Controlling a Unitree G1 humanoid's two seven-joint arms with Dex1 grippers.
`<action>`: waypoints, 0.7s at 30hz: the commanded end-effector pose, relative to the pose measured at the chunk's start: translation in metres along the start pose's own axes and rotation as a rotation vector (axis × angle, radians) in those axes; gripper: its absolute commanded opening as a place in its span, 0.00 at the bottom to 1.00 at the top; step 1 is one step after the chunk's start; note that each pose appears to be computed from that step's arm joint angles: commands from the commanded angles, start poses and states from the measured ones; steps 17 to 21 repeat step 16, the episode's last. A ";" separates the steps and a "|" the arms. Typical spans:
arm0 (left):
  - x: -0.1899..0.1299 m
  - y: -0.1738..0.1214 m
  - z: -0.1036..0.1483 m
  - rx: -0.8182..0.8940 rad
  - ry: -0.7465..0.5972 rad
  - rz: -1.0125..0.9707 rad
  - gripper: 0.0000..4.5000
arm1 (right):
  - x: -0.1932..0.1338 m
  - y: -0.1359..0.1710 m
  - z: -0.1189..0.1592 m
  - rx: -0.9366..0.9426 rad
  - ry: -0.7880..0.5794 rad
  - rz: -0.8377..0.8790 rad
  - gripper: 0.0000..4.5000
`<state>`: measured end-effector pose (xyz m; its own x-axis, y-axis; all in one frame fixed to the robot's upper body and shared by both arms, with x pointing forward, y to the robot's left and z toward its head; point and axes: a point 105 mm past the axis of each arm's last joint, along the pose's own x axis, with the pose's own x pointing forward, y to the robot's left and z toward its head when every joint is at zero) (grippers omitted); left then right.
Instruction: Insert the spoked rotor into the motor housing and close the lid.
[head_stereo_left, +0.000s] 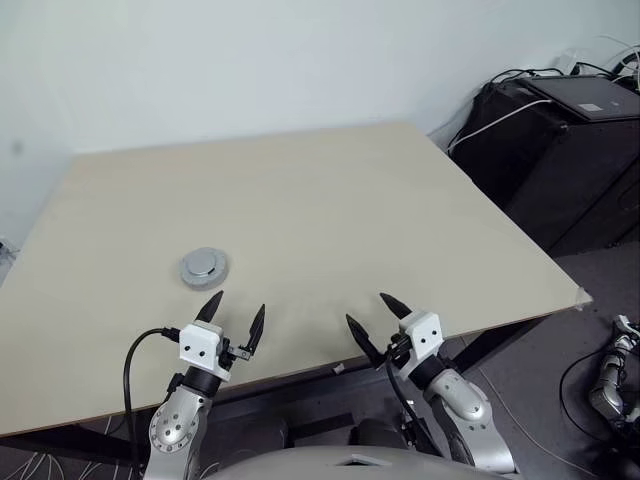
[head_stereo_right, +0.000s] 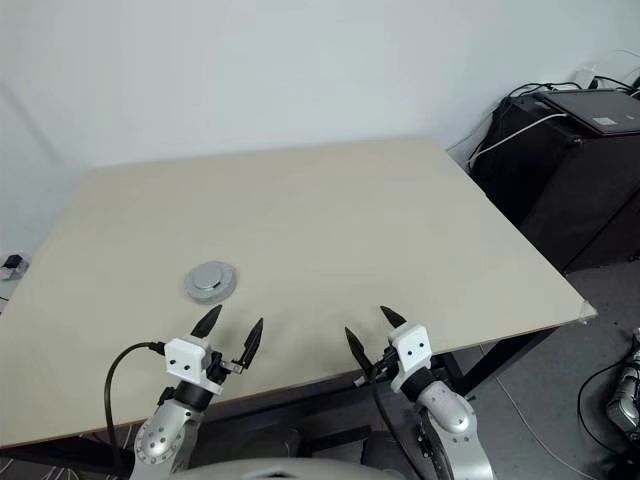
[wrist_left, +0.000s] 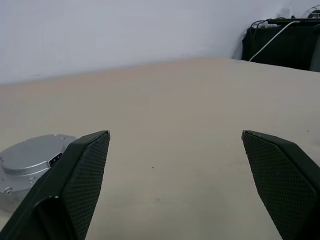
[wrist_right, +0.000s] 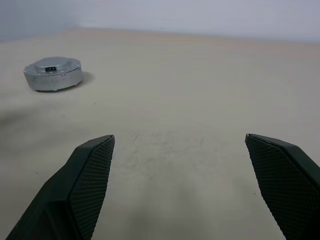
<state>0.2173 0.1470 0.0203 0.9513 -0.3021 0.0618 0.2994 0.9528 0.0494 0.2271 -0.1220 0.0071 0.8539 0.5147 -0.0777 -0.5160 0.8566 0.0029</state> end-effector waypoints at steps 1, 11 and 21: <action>0.004 0.000 0.011 0.004 -0.044 -0.001 0.99 | 0.003 -0.004 0.012 -0.010 -0.060 -0.013 1.00; 0.008 -0.002 0.010 -0.004 -0.044 0.004 0.99 | 0.006 -0.003 0.019 -0.008 -0.067 -0.023 1.00; 0.010 -0.001 0.011 -0.002 -0.046 0.002 0.99 | 0.008 0.000 0.024 -0.007 -0.074 -0.027 1.00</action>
